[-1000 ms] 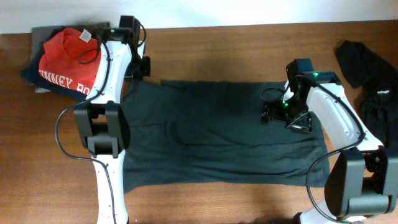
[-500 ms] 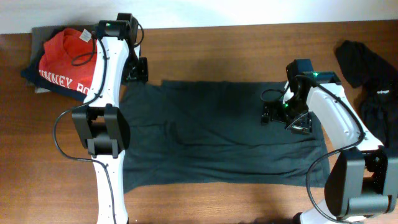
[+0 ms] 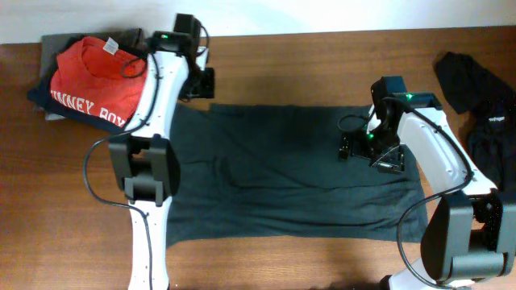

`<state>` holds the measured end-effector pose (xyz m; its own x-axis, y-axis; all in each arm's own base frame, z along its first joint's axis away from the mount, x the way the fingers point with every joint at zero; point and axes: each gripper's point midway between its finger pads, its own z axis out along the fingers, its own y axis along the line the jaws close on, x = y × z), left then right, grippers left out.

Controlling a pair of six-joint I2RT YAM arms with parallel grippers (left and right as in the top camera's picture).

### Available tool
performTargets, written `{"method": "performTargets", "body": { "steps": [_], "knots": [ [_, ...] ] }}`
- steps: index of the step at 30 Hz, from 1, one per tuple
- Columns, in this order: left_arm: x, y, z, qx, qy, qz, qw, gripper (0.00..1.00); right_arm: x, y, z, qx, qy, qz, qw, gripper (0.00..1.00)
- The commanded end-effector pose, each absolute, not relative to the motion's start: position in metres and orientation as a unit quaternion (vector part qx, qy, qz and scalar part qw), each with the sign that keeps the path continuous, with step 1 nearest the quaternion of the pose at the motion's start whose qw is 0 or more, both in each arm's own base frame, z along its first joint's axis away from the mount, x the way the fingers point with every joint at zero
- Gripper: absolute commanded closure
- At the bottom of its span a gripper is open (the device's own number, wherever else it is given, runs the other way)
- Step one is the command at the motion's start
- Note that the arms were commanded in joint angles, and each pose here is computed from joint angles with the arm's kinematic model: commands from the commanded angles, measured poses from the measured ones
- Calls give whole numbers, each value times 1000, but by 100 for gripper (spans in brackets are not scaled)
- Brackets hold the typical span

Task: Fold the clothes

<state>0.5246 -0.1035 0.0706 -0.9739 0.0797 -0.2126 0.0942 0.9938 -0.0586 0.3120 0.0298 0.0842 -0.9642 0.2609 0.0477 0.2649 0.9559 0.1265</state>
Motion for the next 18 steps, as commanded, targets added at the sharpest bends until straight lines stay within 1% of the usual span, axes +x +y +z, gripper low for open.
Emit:
{"method": "performTargets", "body": {
  "steps": [1, 8, 14, 15, 16, 17, 18],
  "knots": [
    [527, -111, 43, 61, 993, -37, 94, 49, 311, 30, 90, -133, -989, -63, 6, 1],
    [527, -105, -2, 64, 996, -18, 65, 50, 311, 30, 90, -133, -989, -61, 6, 1],
    [529, -103, -12, 72, 995, -5, 66, 50, 312, 29, 90, -133, -989, -60, 4, 1],
    [530, -104, -12, 72, 995, -4, 67, 54, 312, 29, 90, -133, -989, -60, 4, 1],
    [530, -105, -11, 73, 995, -5, 69, 64, 312, 29, 90, -133, -989, -60, 4, 1],
    [530, -105, -11, 73, 995, -5, 69, 73, 312, 29, 90, -133, -989, -60, 4, 1],
    [530, -105, -11, 73, 995, -4, 69, 78, 312, 29, 90, -133, -989, -60, 4, 1]
  ]
}}
